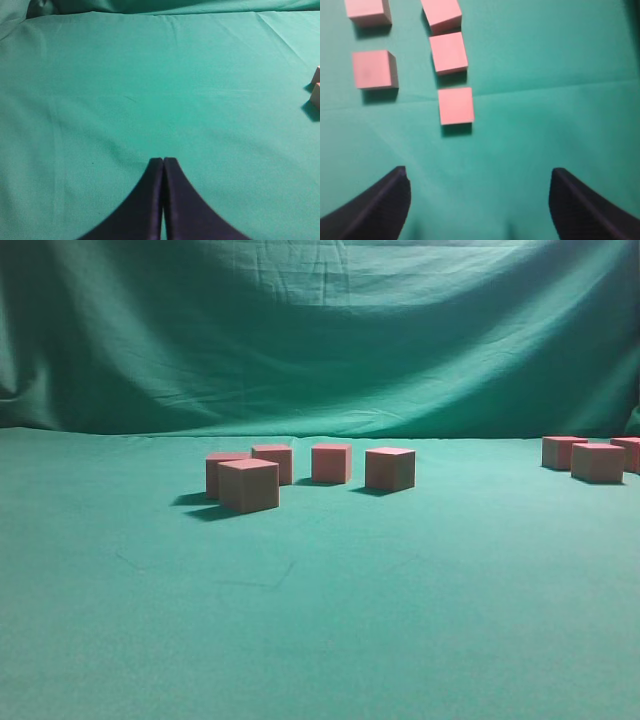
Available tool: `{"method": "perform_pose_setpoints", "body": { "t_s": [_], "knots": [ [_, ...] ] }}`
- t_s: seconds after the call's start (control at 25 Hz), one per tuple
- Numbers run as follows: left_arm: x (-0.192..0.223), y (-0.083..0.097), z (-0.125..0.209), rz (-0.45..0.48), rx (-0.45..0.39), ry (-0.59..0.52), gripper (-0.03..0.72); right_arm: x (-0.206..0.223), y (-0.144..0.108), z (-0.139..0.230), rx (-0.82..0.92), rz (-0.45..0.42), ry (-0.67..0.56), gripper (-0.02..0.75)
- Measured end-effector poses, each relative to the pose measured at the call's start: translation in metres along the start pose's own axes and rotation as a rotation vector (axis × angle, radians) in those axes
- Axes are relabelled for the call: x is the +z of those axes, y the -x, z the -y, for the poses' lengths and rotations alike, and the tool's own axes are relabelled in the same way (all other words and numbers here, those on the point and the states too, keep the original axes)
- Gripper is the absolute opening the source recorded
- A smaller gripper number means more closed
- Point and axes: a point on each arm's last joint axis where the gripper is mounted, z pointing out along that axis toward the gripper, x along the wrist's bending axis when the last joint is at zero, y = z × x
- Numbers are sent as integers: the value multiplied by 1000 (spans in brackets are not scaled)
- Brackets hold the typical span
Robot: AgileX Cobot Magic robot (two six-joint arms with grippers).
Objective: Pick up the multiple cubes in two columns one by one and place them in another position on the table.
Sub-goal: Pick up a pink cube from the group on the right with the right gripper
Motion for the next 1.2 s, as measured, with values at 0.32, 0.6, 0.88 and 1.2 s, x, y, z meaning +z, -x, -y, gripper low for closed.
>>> {"method": "perform_pose_setpoints", "body": {
  "t_s": [0.32, 0.6, 0.88, 1.2],
  "knots": [
    [0, 0, 0, 0, 0, 0, 0, 77, -11, -12, -50, -11, -74, 556],
    [0, 0, 0, 0, 0, 0, 0, 110, -16, -16, -63, -20, -68, 556],
    [0, 0, 0, 0, 0, 0, 0, 126, -18, -16, -71, -26, -70, 500],
    [0, 0, 0, 0, 0, 0, 0, 127, -18, -16, -56, -26, -80, 259]
  ]
}}
